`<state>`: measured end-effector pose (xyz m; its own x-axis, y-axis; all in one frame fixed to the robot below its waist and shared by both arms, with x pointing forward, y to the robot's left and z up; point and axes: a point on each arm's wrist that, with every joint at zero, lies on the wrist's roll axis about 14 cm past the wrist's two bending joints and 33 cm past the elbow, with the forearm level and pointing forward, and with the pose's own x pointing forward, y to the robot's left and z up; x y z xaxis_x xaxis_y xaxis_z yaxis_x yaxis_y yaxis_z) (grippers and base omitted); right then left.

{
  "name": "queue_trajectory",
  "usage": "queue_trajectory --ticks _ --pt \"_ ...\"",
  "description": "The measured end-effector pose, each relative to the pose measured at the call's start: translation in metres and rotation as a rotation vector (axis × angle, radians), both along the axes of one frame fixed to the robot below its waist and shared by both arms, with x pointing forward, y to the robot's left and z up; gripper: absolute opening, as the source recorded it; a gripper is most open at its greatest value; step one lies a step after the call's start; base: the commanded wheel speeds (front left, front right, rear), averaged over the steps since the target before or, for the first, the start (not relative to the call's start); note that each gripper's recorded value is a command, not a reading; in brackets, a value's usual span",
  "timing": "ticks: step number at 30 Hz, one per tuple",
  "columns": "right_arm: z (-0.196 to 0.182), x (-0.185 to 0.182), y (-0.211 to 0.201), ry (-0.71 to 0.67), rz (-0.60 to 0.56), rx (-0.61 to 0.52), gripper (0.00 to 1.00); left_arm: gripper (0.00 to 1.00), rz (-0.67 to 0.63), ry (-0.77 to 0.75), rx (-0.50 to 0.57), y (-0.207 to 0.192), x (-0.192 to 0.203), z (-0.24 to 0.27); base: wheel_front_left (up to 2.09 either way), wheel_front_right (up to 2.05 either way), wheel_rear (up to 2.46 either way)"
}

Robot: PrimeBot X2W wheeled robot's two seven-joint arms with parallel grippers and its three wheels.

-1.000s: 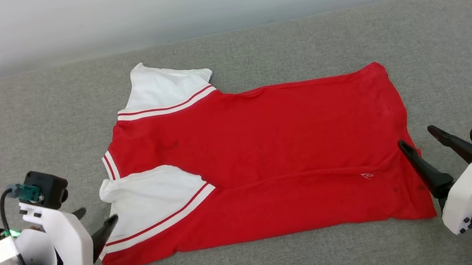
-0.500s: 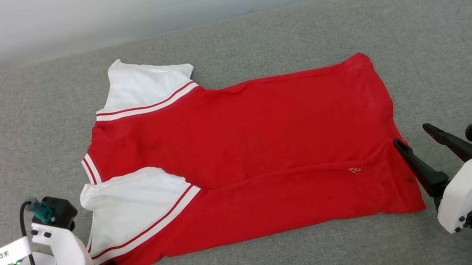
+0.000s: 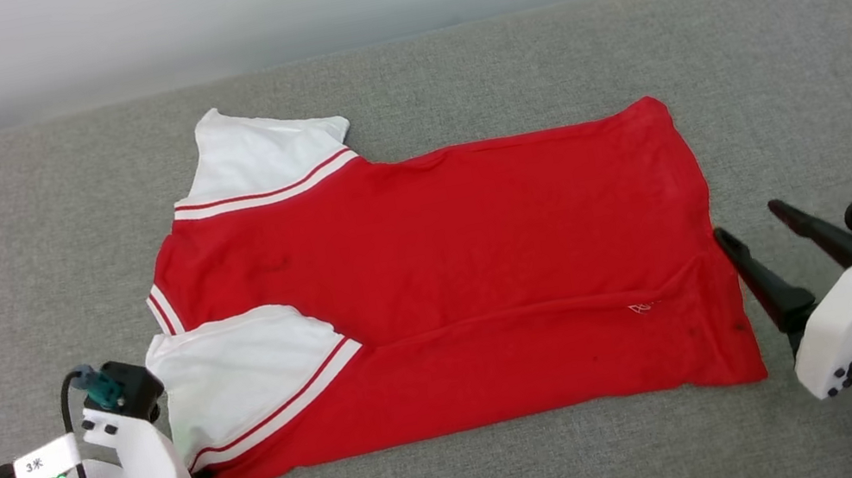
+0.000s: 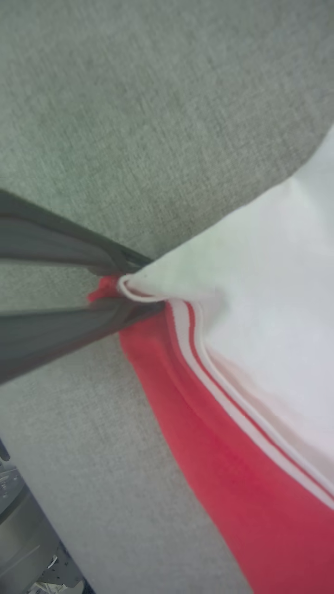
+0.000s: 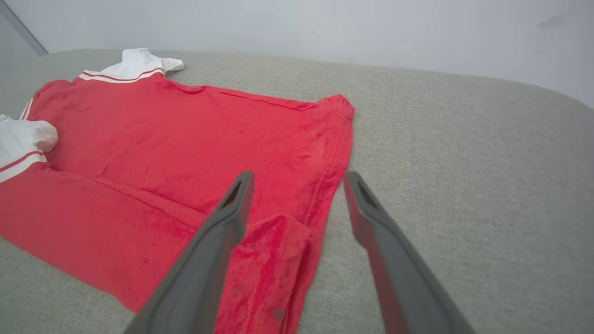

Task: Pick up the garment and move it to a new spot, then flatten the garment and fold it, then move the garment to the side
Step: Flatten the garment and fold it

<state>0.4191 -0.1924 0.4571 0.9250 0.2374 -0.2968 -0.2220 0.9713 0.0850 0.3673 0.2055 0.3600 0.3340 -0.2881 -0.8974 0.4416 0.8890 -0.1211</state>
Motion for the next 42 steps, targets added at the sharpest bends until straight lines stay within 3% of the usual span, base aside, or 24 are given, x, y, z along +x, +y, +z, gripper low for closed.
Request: queue_trajectory --ticks 7,15,19,26,35,42 --pt "0.027 0.01 -0.012 -0.017 0.038 -0.103 1.0 0.0 -0.018 -0.143 -0.023 -0.003 0.015 0.023 0.0 0.0 0.0" --pt "0.049 0.019 -0.021 0.087 0.099 -0.264 1.0 0.0 -0.044 -0.281 -0.064 -0.009 0.027 0.054 0.0 0.0 0.0" --pt "0.026 0.003 -0.017 0.274 0.171 -0.347 1.0 0.0 -0.059 -0.303 -0.073 -0.012 0.026 0.058 0.0 0.0 0.0" --pt "-0.023 -0.027 -0.008 0.561 0.245 -0.333 1.0 0.0 -0.073 -0.323 -0.076 -0.016 0.029 0.06 0.0 0.0 0.0" --pt "-0.072 -0.036 0.008 0.704 0.264 -0.27 1.0 0.0 -0.071 -0.318 -0.072 -0.015 0.033 0.053 0.0 0.0 0.0" --pt "-0.098 -0.043 0.016 0.757 0.298 -0.289 1.0 0.0 -0.058 -0.31 -0.073 -0.013 0.035 0.048 0.0 0.0 0.0"
